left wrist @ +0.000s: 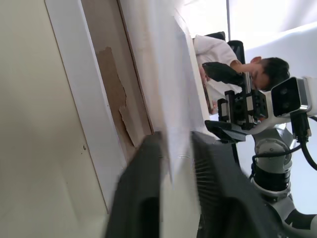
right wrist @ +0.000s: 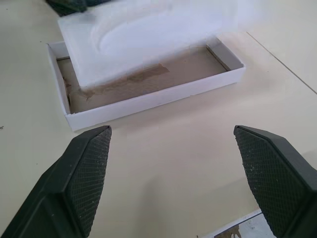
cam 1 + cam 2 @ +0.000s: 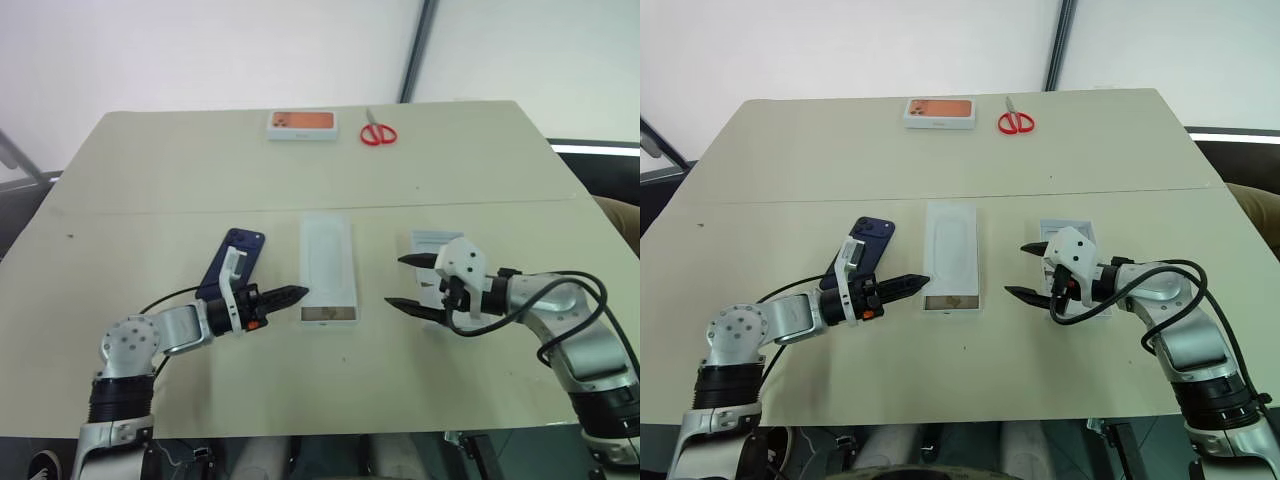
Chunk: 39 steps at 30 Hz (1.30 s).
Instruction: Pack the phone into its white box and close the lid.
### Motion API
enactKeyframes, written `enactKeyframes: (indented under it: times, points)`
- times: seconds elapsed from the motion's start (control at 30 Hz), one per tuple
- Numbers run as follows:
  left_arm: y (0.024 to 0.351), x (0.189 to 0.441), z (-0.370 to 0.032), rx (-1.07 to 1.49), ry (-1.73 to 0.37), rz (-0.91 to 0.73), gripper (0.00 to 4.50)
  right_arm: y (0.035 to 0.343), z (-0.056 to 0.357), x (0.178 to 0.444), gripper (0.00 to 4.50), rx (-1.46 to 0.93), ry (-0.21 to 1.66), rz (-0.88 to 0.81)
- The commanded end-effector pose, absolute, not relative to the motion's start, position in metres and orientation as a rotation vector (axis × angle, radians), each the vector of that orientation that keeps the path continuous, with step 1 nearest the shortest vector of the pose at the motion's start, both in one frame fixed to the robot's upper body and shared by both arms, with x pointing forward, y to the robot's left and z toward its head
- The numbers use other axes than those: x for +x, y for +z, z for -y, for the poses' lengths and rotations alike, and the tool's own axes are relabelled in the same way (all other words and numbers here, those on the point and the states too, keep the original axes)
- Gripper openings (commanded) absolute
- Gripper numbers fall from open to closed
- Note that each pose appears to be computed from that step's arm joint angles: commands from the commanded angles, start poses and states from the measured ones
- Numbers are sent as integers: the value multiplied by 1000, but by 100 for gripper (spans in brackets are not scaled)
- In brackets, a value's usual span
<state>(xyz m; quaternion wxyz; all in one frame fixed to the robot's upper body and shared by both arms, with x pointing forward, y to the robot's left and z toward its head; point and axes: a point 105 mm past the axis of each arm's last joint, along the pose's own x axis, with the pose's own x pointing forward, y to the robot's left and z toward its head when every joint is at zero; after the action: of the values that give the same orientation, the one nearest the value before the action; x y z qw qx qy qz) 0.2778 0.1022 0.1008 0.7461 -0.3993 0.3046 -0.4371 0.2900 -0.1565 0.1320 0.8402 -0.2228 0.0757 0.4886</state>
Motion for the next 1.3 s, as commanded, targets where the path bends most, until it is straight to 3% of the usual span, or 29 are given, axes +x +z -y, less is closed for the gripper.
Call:
enactKeyframes:
  times: [0.03,0.07,0.6,0.7,0.77,0.9,0.93,1.13,1.3]
  points:
    - [104,274,-100,-813,-977,-655,301,144,150,292,416,-490,1039,-96]
    - [105,274,-101,-815,-975,-650,348,144,150,292,416,-492,1038,-95]
    - [130,269,-131,-626,-1002,-540,348,170,105,312,416,-397,1052,37]
    - [154,287,-158,-468,-940,-302,353,164,88,316,329,-365,1054,26]
    - [166,295,-174,-377,-913,-189,353,158,75,321,220,-366,1036,11]
    - [161,300,-193,-257,-869,-173,353,144,53,323,22,-430,1034,-4]
    - [159,299,-196,-228,-866,-167,353,141,48,322,4,-459,1050,2]
    - [160,300,-206,-228,-847,-136,353,125,29,326,4,-530,1072,-34]
    - [158,298,-204,-229,-846,-133,353,106,37,332,4,-632,1042,-93]
